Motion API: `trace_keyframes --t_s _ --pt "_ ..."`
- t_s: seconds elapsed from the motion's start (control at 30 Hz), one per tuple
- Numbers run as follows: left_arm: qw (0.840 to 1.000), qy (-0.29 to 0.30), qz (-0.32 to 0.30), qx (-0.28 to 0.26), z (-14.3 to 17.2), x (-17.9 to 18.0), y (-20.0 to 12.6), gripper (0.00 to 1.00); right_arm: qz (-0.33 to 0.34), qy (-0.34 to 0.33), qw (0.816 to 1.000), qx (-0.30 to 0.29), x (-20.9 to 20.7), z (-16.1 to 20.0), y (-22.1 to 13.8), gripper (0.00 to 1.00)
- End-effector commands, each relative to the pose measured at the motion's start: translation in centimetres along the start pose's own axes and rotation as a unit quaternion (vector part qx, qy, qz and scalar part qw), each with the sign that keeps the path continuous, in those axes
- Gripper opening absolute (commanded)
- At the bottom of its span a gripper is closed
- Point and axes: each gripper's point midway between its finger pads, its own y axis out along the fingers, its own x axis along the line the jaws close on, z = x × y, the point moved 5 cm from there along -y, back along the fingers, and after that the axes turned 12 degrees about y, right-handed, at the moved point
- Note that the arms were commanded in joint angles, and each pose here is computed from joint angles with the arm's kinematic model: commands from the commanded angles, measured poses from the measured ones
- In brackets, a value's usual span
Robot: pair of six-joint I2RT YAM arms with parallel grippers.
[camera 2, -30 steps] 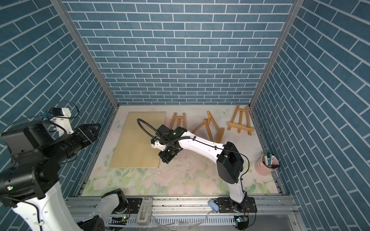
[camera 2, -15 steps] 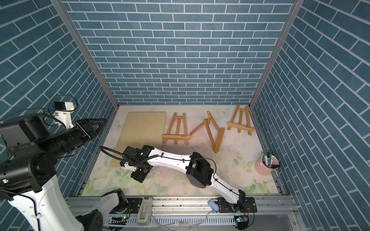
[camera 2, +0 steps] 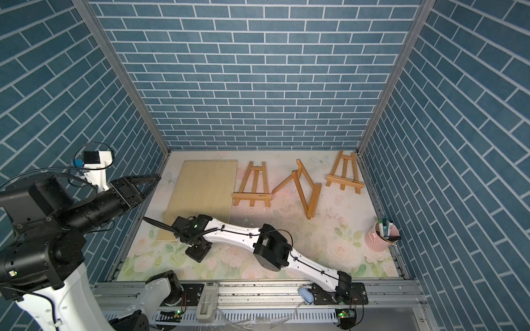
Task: Disassemble the easel
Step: Place the drawing board on the drawing board.
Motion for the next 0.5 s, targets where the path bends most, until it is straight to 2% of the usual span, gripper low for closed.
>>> trace_keyframes --t_s 0.0,0.47 --pt "1.000 0.010 0.021 -0.003 0.0 -0.6 0.0 0.32 0.054 0.010 0.999 0.000 -1.5 0.1 2.1 0.03" --pt "1.000 0.013 0.023 0.000 0.1 -0.6 0.1 0.32 0.089 -0.004 0.996 -0.008 -3.7 -0.8 3.7 0.03"
